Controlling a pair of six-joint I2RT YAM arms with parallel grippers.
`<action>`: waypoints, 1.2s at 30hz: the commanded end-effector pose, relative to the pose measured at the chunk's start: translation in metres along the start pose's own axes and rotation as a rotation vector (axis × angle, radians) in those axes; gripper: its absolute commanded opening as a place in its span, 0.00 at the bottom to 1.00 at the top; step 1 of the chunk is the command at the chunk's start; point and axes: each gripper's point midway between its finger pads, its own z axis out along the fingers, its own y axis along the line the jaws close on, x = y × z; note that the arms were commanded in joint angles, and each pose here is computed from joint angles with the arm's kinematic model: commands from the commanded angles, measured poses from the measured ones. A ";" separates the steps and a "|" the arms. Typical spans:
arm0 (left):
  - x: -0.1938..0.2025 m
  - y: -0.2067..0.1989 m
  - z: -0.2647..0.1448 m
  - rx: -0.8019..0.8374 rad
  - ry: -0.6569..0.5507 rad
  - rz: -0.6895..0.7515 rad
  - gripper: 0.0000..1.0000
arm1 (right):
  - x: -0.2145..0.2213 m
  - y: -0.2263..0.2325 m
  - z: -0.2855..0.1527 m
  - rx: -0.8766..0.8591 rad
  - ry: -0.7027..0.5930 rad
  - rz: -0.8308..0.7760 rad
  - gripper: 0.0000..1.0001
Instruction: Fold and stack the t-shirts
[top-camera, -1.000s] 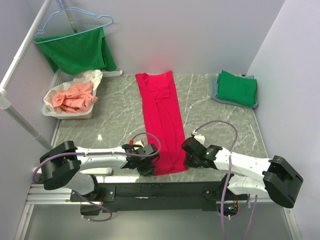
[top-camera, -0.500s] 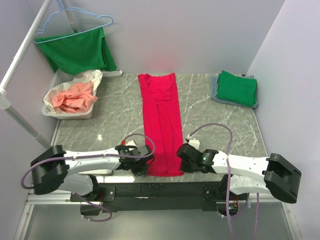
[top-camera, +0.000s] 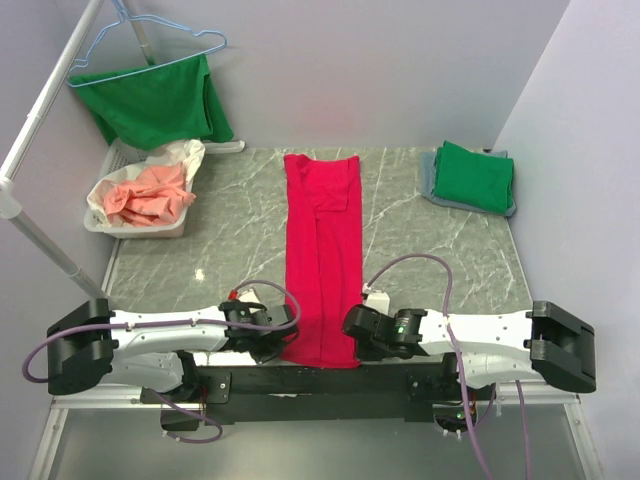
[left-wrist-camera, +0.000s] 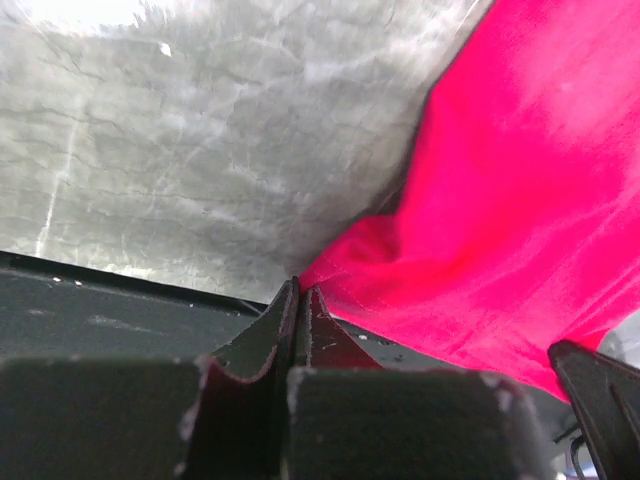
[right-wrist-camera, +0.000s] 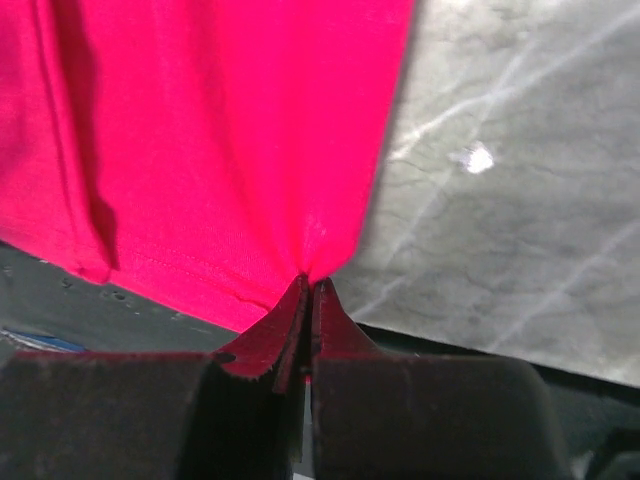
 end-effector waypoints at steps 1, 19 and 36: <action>-0.023 -0.017 -0.020 0.041 -0.116 -0.050 0.01 | -0.010 -0.012 -0.012 0.097 -0.045 0.000 0.00; -0.104 -0.092 -0.066 0.049 -0.519 -0.025 0.01 | -0.153 -0.006 -0.044 0.146 -0.402 0.066 0.00; -0.234 -0.177 -0.024 -0.012 -0.659 0.045 0.01 | -0.283 -0.013 -0.001 0.239 -0.457 0.119 0.00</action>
